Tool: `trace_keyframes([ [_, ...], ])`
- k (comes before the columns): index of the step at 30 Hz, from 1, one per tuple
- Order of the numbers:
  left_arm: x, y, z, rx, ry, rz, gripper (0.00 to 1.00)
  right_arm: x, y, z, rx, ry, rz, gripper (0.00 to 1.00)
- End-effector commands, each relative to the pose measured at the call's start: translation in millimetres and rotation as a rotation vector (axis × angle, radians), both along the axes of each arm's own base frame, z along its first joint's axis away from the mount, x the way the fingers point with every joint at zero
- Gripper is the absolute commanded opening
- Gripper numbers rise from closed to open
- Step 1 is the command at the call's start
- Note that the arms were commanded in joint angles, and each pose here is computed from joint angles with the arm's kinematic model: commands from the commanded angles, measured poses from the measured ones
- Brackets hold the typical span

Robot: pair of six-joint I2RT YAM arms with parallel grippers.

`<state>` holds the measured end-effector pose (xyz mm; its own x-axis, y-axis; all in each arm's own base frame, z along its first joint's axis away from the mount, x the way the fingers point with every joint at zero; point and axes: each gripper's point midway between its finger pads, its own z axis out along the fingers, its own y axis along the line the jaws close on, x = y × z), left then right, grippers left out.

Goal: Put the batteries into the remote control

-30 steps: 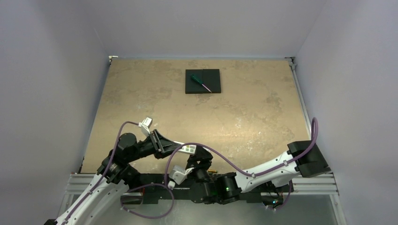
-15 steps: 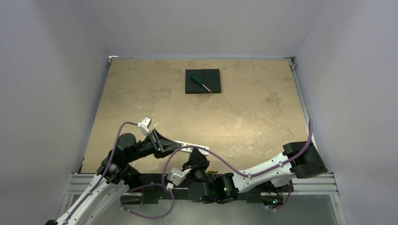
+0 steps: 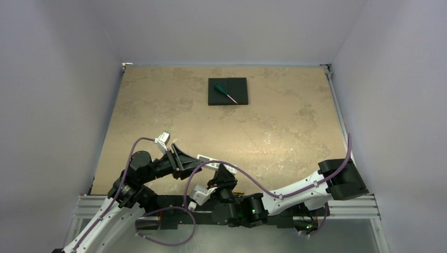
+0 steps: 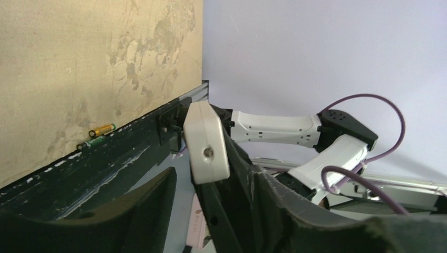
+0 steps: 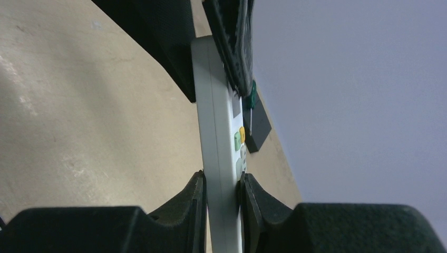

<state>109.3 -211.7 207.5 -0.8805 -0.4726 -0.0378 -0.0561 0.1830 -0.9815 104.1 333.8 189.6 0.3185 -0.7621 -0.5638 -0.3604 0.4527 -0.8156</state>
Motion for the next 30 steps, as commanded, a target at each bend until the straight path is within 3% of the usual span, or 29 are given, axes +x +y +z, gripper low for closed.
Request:
trace_keyframes([
  [1, -6, -1, 7, -0.026, -0.021, -0.028, 0.59, 5, -11, 13, 0.107, 0.040, -0.046, 0.00],
  [4, -6, 0, 10, -0.024, -0.047, -0.025, 0.74, 5, -14, 12, 0.117, 0.077, -0.048, 0.00],
  [8, -5, 3, 8, 0.019, -0.081, -0.014, 0.82, 5, -17, 12, 0.151, 0.162, -0.022, 0.00],
  [20, 0, 8, 17, 0.142, -0.229, -0.027, 0.85, 11, -20, 25, 0.382, 0.571, 0.114, 0.00],
  [30, 2, 2, 33, 0.238, -0.404, -0.128, 0.86, 23, -25, 21, 0.426, 0.776, 0.139, 0.00],
])
